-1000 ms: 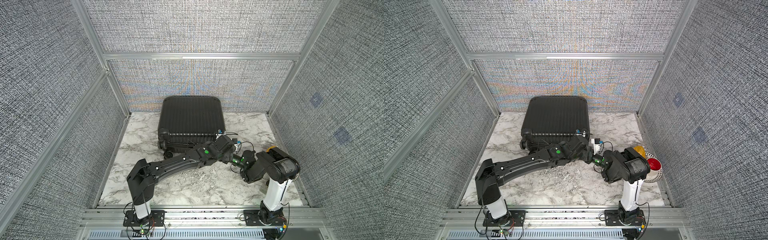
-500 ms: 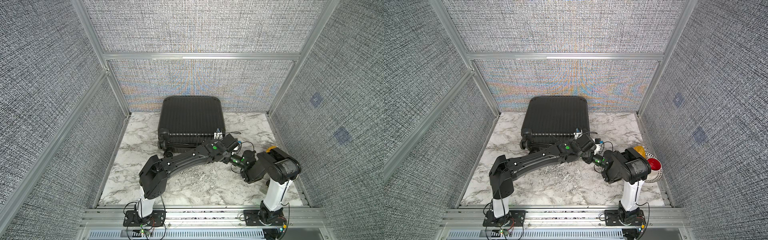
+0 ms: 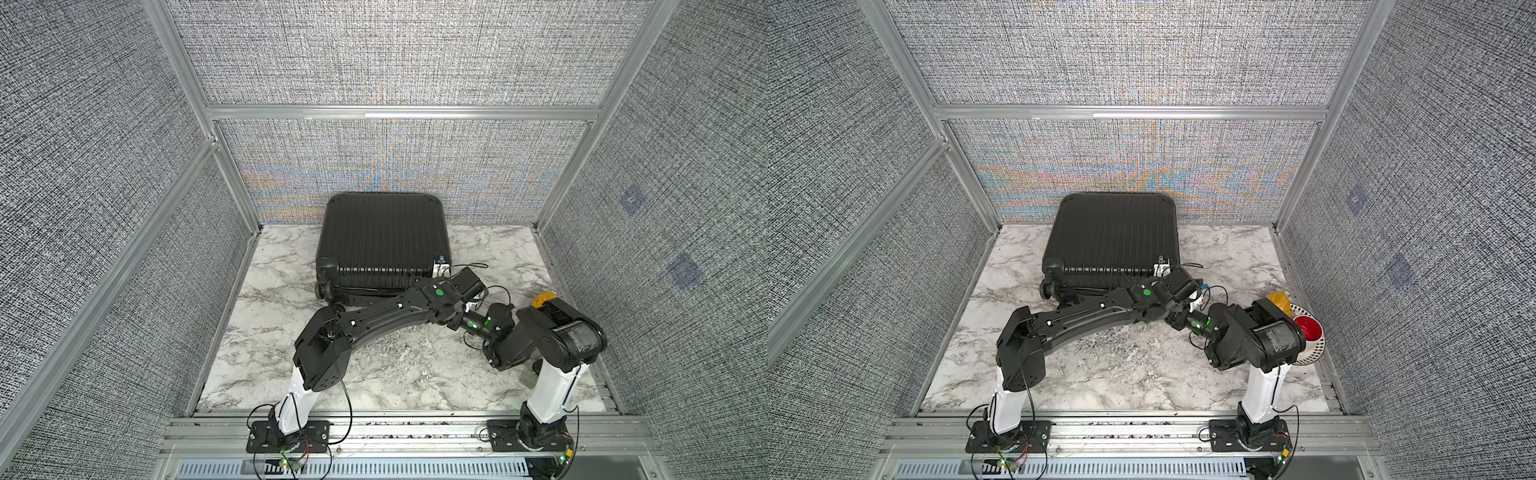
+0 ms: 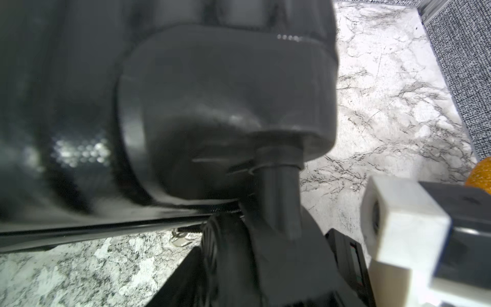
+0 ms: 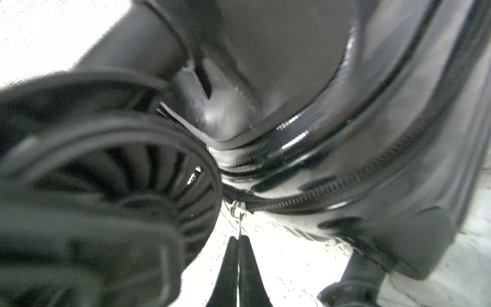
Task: Open the suitcase zippers
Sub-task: Unzip the zipper on the suitcase.
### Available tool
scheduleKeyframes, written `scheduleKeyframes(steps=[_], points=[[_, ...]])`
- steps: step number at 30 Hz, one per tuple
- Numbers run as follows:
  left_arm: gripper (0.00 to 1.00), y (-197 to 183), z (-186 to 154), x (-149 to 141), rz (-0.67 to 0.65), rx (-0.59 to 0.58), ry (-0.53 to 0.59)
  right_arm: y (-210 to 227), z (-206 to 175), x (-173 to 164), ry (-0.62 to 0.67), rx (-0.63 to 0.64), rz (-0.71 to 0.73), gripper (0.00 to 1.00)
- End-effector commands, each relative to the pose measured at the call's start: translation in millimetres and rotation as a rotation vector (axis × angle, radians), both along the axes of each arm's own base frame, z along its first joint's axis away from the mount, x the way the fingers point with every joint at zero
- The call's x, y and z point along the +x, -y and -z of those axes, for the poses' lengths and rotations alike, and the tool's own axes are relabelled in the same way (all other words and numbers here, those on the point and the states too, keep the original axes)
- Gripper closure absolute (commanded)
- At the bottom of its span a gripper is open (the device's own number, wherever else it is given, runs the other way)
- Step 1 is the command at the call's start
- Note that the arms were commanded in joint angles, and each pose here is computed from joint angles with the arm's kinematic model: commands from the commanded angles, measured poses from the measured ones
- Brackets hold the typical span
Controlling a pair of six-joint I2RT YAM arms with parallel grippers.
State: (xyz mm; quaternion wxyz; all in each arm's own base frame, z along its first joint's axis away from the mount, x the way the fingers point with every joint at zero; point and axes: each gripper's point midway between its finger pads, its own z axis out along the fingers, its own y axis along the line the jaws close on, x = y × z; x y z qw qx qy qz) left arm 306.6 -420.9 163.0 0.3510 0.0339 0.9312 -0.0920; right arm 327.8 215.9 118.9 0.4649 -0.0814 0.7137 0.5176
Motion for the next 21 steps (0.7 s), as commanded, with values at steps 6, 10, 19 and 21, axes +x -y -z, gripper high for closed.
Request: scheduleKeyframes(steps=[6, 10, 19, 21], points=[[0.69, -31.0, 2.3, -1.7, -0.014, 0.101, 0.023, 10.7, 2.4, -5.1, 0.016, -0.082, 0.049, 1.0], [0.78, -34.1, -6.4, -6.7, 0.036, 0.077, 0.04, 18.2, 7.1, -4.6, 0.014, -0.166, 0.089, 1.0], [0.97, -28.3, -11.4, -21.5, 0.208, 0.048, 0.046, 35.2, 2.9, -2.1, 0.049, -0.324, 0.168, 1.0], [0.99, -32.7, -13.7, -23.9, 0.231, 0.053, 0.055, 37.9, 3.6, -1.5, 0.052, -0.358, 0.176, 1.0]])
